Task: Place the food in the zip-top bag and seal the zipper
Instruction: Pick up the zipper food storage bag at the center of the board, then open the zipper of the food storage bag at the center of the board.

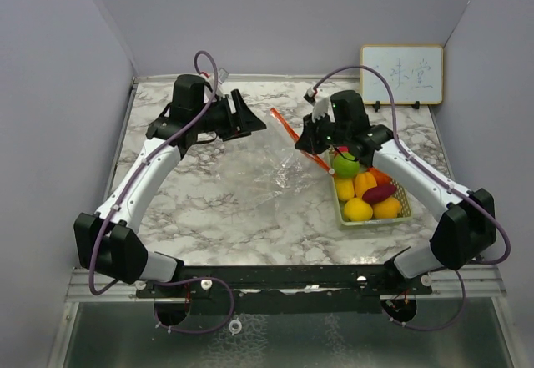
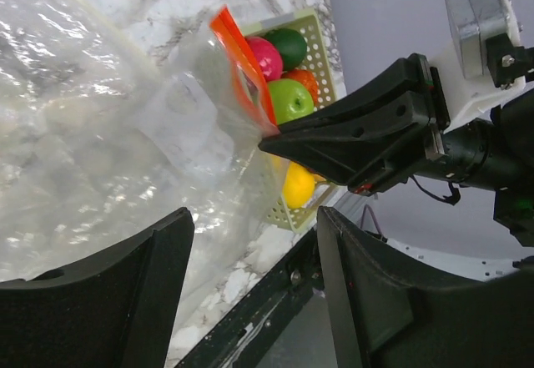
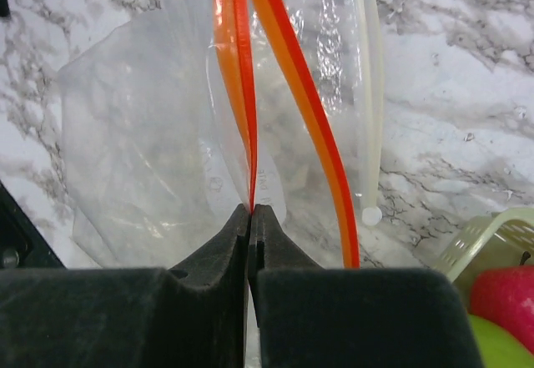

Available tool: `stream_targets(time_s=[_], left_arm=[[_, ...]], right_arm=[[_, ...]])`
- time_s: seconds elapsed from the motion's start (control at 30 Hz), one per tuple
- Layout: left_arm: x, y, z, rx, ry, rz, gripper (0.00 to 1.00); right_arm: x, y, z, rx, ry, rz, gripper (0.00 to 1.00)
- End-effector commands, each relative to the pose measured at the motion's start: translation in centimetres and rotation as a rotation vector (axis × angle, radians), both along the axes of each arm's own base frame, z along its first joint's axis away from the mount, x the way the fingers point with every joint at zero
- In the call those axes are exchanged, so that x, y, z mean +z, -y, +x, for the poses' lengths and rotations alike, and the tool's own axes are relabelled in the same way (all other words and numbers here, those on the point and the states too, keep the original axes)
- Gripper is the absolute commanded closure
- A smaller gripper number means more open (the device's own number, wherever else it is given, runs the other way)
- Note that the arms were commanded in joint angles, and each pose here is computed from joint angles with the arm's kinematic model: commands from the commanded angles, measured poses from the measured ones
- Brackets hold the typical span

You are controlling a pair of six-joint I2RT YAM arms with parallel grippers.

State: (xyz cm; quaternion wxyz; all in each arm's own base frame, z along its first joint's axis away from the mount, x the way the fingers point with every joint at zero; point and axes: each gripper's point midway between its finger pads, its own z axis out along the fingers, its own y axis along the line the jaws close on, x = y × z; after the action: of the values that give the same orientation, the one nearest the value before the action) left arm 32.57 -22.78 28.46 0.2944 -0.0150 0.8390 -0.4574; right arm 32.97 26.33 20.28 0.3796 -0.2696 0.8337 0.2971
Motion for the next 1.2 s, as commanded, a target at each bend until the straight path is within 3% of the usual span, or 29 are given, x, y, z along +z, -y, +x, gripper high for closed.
stream_targets(time_s=[0.0, 0.93, 1.0, 1.03, 1.1, 1.17], left_arm=[[-0.4, 2.0, -0.6, -0.035, -0.082, -0.01, 0.38], [-1.8, 4.3, 2.8, 0.033, -0.101, 0.005, 0.39], [-2.1, 4.2, 2.9, 0.042, -0.099, 0.017, 0.49], [-2.4, 4.2, 2.9, 0.045, -0.103, 0.023, 0.65], [-2.9, 4.2, 2.9, 0.045, -0.109, 0.03, 0.82], [-3.3, 4.1, 2.9, 0.043, -0.11, 0.038, 0.9]], right_arm=[[3.2, -0.4, 1.6, -0.151, 0.119, -0.046, 0.98], [5.2, -7.1, -1.6, -0.021, 0.165, -0.051, 0.98], [5.6, -7.6, -1.9, -0.011, 0.168, -0.043, 0.98], [5.7, -7.7, -2.0, -0.009, 0.17, -0.037, 0.98], [6.0, -7.8, -2.1, -0.013, 0.17, -0.03, 0.98], [6.0, -7.6, -2.0, -0.024, 0.172, -0.036, 0.98]])
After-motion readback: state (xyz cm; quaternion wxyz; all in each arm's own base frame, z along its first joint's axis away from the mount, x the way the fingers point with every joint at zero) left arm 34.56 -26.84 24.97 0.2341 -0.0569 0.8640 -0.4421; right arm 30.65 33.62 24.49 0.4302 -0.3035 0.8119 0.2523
